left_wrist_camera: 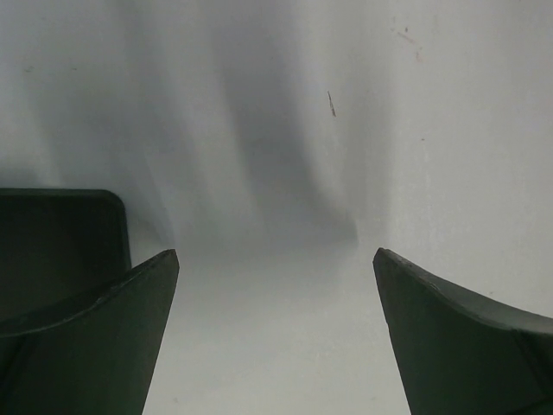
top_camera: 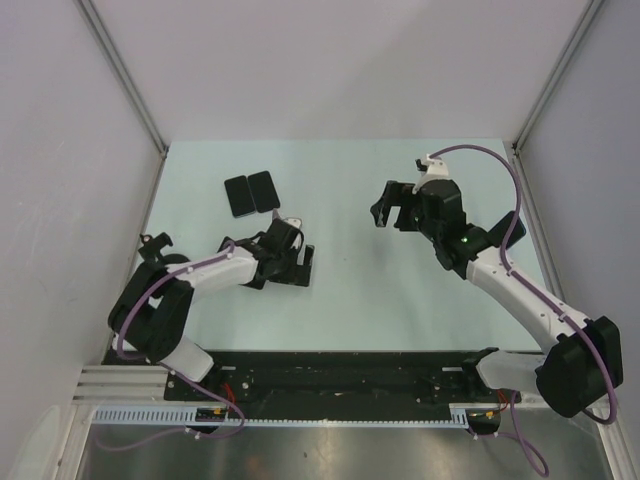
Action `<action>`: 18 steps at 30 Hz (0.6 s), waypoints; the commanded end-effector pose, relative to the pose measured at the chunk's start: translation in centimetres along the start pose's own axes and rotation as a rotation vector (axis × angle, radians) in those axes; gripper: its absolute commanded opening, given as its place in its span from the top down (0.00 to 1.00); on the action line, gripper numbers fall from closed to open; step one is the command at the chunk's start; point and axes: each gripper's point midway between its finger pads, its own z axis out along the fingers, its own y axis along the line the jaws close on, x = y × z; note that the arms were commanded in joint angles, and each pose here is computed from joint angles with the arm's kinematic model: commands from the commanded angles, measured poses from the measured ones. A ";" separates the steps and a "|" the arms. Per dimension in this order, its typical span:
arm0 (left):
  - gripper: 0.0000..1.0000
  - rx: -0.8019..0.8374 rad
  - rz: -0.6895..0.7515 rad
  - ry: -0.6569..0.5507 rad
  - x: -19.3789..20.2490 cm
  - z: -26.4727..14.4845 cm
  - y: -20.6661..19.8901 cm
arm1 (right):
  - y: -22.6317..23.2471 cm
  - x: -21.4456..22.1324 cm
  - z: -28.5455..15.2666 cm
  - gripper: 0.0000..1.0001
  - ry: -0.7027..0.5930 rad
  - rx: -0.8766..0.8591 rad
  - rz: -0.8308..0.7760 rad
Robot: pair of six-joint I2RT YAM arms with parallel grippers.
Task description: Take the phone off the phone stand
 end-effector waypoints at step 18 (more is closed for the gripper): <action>0.00 -0.073 -0.133 -0.016 -1.4 0.6 7.1 | -2.9 -3.0 -0.5 0.00 -0.097 0.060 0.026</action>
